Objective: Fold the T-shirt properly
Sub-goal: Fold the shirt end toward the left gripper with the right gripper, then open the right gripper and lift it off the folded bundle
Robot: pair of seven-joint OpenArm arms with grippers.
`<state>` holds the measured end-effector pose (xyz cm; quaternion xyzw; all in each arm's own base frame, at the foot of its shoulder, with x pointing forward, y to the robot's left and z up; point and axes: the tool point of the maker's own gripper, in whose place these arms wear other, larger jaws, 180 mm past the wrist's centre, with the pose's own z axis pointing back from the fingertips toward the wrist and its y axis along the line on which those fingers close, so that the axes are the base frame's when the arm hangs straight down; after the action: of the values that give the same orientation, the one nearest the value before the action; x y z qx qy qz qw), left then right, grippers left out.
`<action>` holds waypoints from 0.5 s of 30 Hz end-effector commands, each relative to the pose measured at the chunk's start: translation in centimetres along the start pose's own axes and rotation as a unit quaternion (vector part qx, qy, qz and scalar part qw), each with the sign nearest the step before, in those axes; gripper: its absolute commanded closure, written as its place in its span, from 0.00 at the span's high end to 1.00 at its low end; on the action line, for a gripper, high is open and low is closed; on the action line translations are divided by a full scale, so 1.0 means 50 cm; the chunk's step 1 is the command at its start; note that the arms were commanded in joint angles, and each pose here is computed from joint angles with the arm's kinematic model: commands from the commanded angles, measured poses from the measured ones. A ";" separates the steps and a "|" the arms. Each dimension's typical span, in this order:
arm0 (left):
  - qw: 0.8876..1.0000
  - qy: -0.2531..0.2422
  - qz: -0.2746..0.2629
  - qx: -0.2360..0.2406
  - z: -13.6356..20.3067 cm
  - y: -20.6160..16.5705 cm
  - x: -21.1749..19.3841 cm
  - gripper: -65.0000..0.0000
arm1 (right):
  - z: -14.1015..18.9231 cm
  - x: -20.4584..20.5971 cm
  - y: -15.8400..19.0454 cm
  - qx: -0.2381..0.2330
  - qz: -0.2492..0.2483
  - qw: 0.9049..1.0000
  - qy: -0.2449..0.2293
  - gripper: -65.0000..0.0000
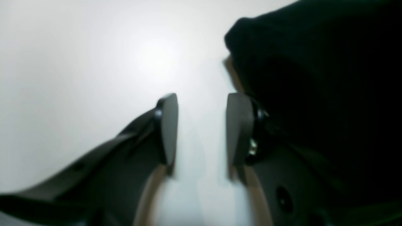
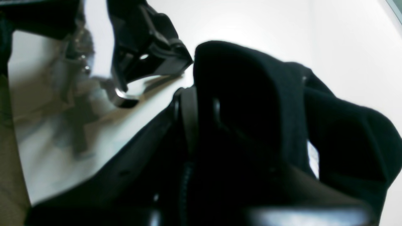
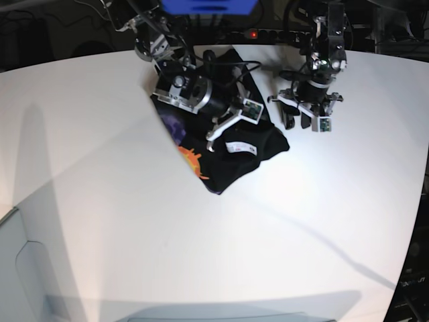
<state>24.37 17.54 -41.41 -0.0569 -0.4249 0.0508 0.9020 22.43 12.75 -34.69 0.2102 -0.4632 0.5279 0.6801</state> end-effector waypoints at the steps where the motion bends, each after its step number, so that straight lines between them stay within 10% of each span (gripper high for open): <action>1: 1.000 -0.006 -0.003 0.001 0.003 0.003 0.008 0.38 | 0.001 0.035 -0.008 -0.005 -0.001 1.000 -0.031 0.07; 8: 1.000 -0.005 -0.002 0.004 0.003 0.007 0.007 0.38 | 0.020 0.067 -0.024 -0.022 0.007 0.998 -0.052 0.58; 15: 1.000 -0.012 0.006 0.028 0.014 0.047 0.015 0.38 | 0.112 0.142 -0.095 -0.103 0.023 0.989 -0.102 0.62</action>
<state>23.97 19.82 -41.40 -0.0352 -0.4233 0.0711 0.9025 24.45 9.97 -26.61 0.1700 -0.5647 0.4772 0.6515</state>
